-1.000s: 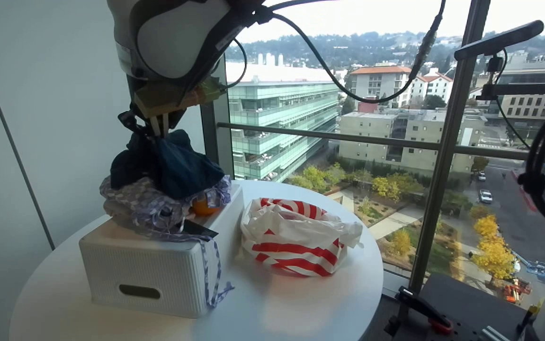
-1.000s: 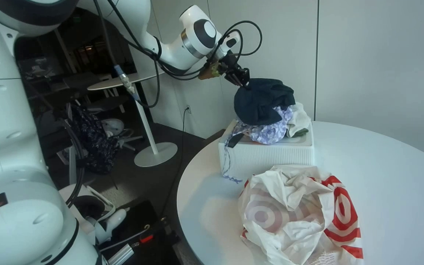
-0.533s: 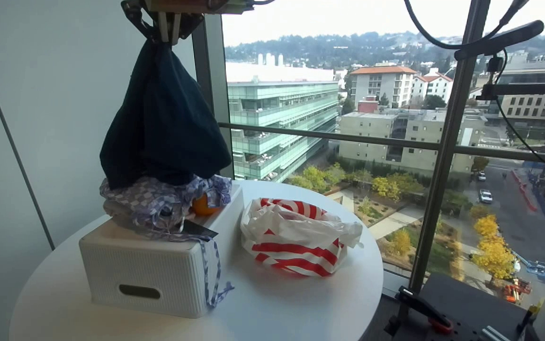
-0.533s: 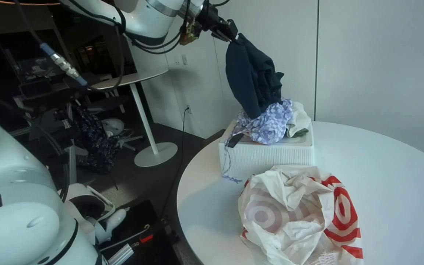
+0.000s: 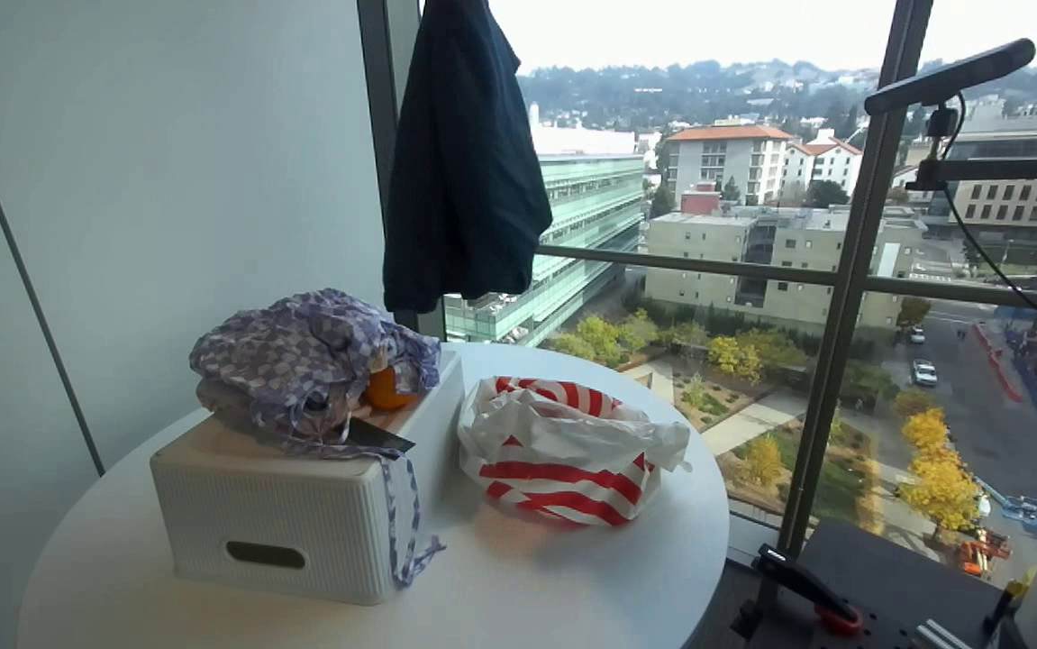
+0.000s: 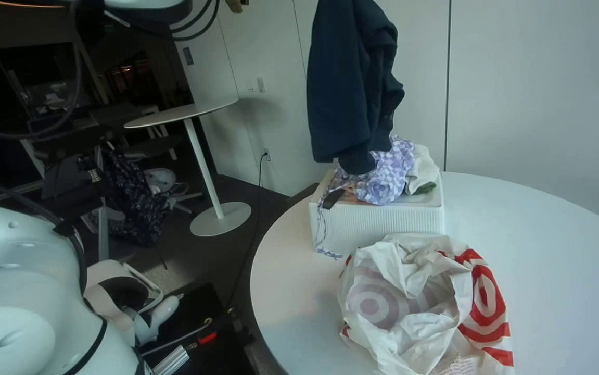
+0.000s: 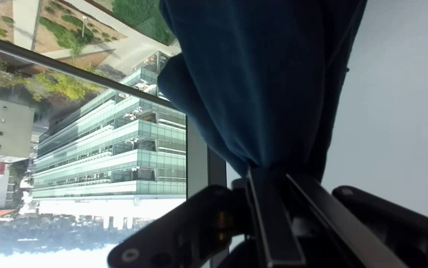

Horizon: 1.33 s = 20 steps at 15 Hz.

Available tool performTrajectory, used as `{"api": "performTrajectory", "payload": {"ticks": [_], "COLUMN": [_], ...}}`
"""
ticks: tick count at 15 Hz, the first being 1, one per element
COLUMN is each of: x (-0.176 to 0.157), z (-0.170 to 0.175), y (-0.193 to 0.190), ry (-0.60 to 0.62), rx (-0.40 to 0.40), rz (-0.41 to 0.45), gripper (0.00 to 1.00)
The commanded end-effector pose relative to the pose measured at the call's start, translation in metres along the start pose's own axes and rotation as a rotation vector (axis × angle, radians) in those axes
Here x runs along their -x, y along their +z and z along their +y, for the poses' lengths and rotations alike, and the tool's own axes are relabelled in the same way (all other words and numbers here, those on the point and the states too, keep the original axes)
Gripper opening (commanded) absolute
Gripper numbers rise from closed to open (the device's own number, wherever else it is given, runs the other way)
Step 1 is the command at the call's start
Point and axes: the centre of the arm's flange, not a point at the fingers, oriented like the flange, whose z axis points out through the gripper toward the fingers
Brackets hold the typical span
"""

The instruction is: Place some of the clothes in the plastic bag

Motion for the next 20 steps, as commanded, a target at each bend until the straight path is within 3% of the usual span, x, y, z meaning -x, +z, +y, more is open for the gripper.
{"api": "performTrajectory", "payload": {"ticks": [1,10,16,20], "x": [0.009,0.1,0.137,0.142], "z": [0.057,0.125,0.162,0.168], "y": [0.002,0.12,0.14,0.142], "ry": [0.091,0.154,0.232,0.303], "rx": [0.1,0.282,0.356,0.37], "rz": [0.004,-0.228,-0.308,-0.311], "gripper": [0.08,0.08,0.08,0.08]}}
